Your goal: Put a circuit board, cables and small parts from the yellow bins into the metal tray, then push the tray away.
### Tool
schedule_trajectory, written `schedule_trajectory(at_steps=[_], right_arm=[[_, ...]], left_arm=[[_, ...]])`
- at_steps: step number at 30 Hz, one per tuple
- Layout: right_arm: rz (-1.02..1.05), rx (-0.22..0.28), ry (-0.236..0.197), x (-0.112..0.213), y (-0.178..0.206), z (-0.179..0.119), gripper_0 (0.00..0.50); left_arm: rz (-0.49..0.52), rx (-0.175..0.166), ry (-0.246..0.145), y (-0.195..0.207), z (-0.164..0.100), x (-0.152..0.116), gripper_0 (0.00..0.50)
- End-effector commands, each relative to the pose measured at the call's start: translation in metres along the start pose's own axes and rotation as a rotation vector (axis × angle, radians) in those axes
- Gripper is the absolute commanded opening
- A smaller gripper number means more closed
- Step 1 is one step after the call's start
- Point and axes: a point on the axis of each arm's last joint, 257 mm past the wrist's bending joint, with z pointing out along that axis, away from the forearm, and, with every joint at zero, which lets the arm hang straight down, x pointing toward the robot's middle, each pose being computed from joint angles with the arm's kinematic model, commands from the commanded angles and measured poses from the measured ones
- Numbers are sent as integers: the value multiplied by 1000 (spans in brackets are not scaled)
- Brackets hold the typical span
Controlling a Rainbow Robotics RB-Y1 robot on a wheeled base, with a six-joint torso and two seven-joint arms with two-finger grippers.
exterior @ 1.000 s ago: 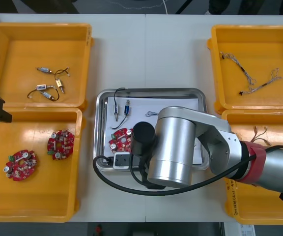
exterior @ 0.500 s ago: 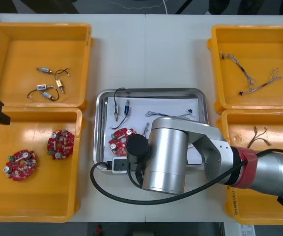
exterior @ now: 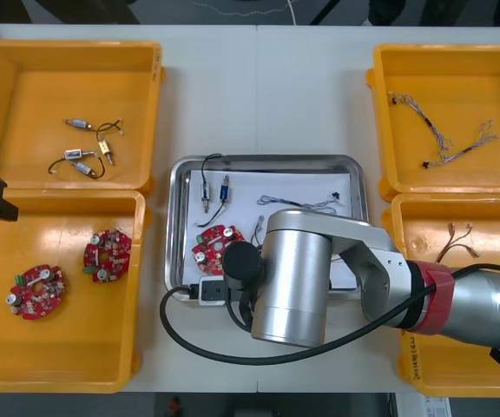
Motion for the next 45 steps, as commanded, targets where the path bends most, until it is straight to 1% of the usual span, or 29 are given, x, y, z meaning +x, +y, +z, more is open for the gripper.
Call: schedule_trajectory(at_steps=[1,8,11,14,18,24,31,37,41,45], right_arm=[[-61,46,-33,-19,-10,-9,0],[-72,84,-24,-19,-29,-15,0],[-69,107,-16,-19,-43,-14,0],[-63,129,-24,-22,-58,-11,0],[-48,157,-19,-22,-79,-8,0],[-45,193,-19,-24,-102,-11,0],[-40,239,8,-21,-129,-18,0],[-38,279,13,-21,-155,-23,0],[-31,276,12,-22,-165,-25,0],[-32,283,-1,-27,-177,-28,0]], left_arm=[[136,-58,-25,18,-14,-4,500],[136,-58,-25,18,-14,-4,500],[136,-58,-25,18,-14,-4,500],[136,-58,-25,18,-14,-4,500],[136,-58,-25,18,-14,-4,500],[136,-58,-25,18,-14,-4,500],[136,-58,-25,18,-14,-4,500],[136,-58,-25,18,-14,-4,500],[136,-58,-25,18,-14,-4,500],[136,-58,-25,18,-14,-4,500]])
